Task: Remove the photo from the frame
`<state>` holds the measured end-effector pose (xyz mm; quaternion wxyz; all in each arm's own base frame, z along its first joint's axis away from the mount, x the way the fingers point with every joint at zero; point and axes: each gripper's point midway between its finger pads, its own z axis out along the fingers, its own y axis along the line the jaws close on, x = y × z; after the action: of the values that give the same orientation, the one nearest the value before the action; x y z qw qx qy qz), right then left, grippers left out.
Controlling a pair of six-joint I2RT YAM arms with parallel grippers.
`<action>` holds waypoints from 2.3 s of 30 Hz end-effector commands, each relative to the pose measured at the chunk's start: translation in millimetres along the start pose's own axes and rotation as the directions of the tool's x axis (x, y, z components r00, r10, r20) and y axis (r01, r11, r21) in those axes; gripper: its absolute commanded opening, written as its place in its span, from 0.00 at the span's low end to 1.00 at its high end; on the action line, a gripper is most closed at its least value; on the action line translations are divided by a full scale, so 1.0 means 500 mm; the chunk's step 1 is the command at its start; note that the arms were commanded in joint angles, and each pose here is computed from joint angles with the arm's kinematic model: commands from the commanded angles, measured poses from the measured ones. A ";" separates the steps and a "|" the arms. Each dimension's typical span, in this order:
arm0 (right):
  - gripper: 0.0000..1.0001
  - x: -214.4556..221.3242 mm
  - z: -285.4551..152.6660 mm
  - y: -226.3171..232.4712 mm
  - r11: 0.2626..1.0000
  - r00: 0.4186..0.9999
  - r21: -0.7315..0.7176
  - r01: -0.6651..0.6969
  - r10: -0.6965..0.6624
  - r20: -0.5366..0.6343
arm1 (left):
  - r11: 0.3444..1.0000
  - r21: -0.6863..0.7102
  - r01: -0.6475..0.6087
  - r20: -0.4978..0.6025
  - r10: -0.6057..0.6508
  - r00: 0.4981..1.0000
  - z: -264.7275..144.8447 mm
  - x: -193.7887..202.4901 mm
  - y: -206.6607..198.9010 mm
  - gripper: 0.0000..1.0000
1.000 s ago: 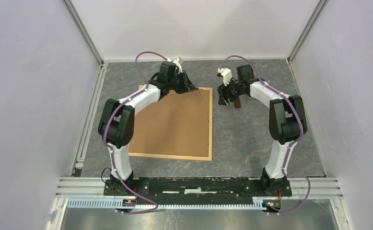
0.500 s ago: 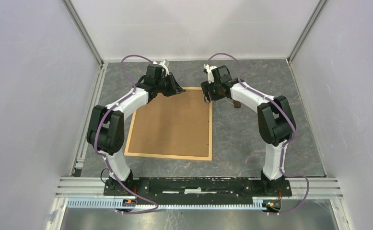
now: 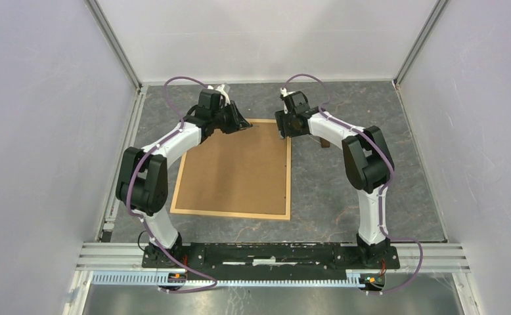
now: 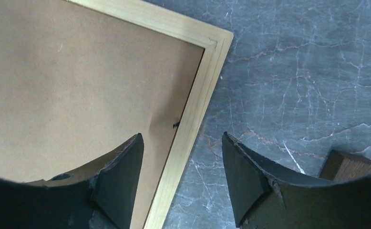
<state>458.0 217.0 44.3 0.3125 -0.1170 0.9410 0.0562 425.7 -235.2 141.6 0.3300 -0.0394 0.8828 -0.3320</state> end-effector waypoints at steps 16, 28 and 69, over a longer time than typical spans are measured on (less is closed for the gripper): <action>0.48 0.019 0.036 -0.017 0.996 0.999 0.078 -0.047 0.048 -0.018 | 0.998 -0.001 -0.066 0.048 0.066 0.997 -0.018 -0.026 0.000 0.02; 0.23 0.030 0.050 -0.034 0.995 0.997 0.081 -0.065 0.069 -0.037 | 0.998 -0.009 -0.058 0.035 0.058 0.998 -0.015 -0.025 0.011 0.02; 0.50 -0.013 0.048 -0.017 0.968 0.968 -0.030 -0.251 0.250 -0.017 | 0.998 -0.006 -0.057 -0.019 0.057 0.998 -0.007 0.016 0.018 0.02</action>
<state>474.4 218.6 36.8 0.2915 -0.0156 0.9481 0.1262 418.3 -226.9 124.8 0.3154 -0.0386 0.8912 -0.3236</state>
